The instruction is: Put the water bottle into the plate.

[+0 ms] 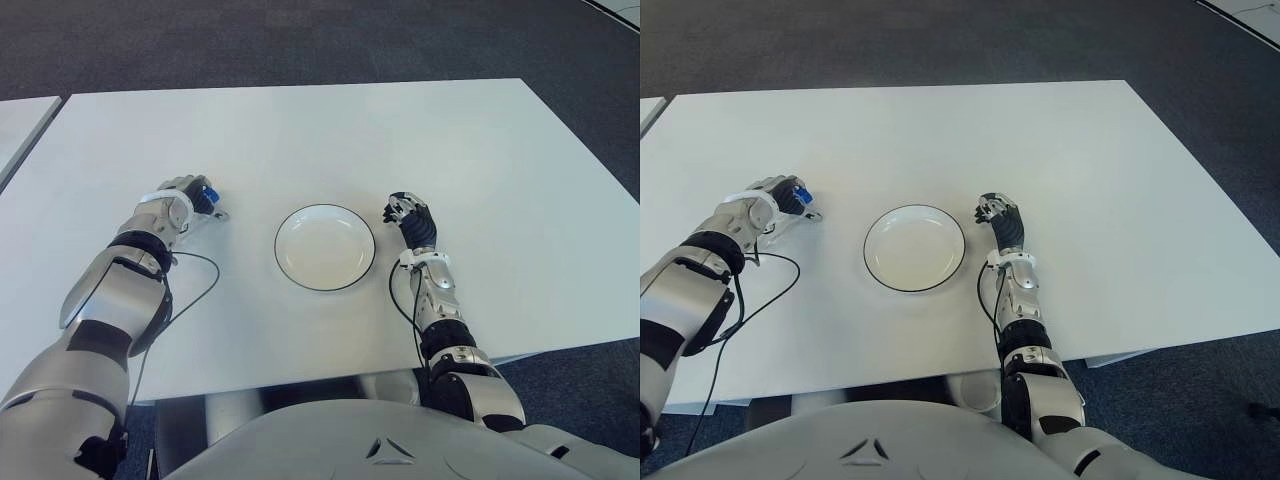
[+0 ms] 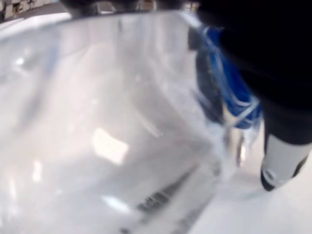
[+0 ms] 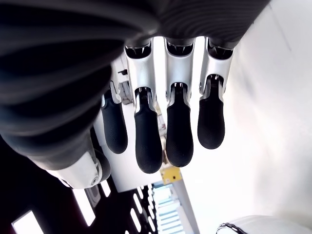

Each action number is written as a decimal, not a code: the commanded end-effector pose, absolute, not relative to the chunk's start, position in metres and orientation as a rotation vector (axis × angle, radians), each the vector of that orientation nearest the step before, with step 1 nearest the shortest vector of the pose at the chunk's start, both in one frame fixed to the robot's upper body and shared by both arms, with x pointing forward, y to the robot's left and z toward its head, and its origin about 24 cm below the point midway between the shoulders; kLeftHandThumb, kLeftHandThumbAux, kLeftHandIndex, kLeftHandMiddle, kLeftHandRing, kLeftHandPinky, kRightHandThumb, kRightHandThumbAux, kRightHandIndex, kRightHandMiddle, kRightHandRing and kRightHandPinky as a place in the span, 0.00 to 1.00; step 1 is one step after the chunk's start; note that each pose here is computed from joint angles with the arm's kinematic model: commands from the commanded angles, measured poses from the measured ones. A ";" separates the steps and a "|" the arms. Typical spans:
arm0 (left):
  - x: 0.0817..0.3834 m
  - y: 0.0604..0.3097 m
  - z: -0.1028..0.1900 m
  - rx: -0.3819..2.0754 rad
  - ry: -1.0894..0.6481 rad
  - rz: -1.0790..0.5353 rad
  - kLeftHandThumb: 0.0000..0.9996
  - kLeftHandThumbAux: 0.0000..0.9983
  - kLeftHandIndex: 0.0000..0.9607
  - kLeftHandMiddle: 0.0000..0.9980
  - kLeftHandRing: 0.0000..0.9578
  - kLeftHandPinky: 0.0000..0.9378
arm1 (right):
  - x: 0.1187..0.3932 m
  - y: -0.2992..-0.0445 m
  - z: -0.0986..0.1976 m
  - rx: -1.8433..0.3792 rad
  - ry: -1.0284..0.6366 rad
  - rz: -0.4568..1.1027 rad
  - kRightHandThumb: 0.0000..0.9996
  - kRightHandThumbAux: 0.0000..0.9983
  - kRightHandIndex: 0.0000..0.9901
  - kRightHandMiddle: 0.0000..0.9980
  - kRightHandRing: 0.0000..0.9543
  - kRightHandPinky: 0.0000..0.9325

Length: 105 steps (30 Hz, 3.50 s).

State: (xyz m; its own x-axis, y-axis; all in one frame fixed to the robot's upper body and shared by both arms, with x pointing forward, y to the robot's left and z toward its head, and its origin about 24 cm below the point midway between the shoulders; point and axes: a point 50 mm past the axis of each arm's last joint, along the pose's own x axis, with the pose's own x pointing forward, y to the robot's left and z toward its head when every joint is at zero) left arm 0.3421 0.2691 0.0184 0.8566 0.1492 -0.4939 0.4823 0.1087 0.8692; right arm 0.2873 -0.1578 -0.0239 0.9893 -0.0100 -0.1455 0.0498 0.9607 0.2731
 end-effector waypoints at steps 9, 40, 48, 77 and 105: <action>0.356 0.277 0.046 1.767 0.511 -0.367 0.64 0.47 0.08 0.21 0.27 0.34 | 0.260 -0.157 -0.061 0.307 0.343 -0.075 0.71 0.73 0.44 0.62 0.61 0.62; 0.346 0.324 0.084 1.696 0.699 -0.456 0.48 0.40 0.01 0.15 0.21 0.29 | 0.260 -0.158 -0.061 0.318 0.336 -0.071 0.71 0.73 0.44 0.62 0.61 0.62; 0.340 0.330 0.086 1.664 0.751 -0.495 0.42 0.39 0.05 0.13 0.21 0.30 | 0.260 -0.159 -0.061 0.312 0.336 -0.063 0.71 0.73 0.44 0.62 0.61 0.62; 0.287 0.357 0.020 1.453 0.954 -0.425 0.27 0.46 0.08 0.10 0.15 0.22 | 0.262 -0.159 -0.062 0.298 0.341 -0.065 0.71 0.73 0.44 0.62 0.61 0.62; 0.284 0.309 -0.028 1.330 0.899 -0.401 0.07 0.51 0.15 0.08 0.11 0.21 | 0.261 -0.158 -0.062 0.283 0.335 -0.068 0.71 0.73 0.44 0.62 0.62 0.63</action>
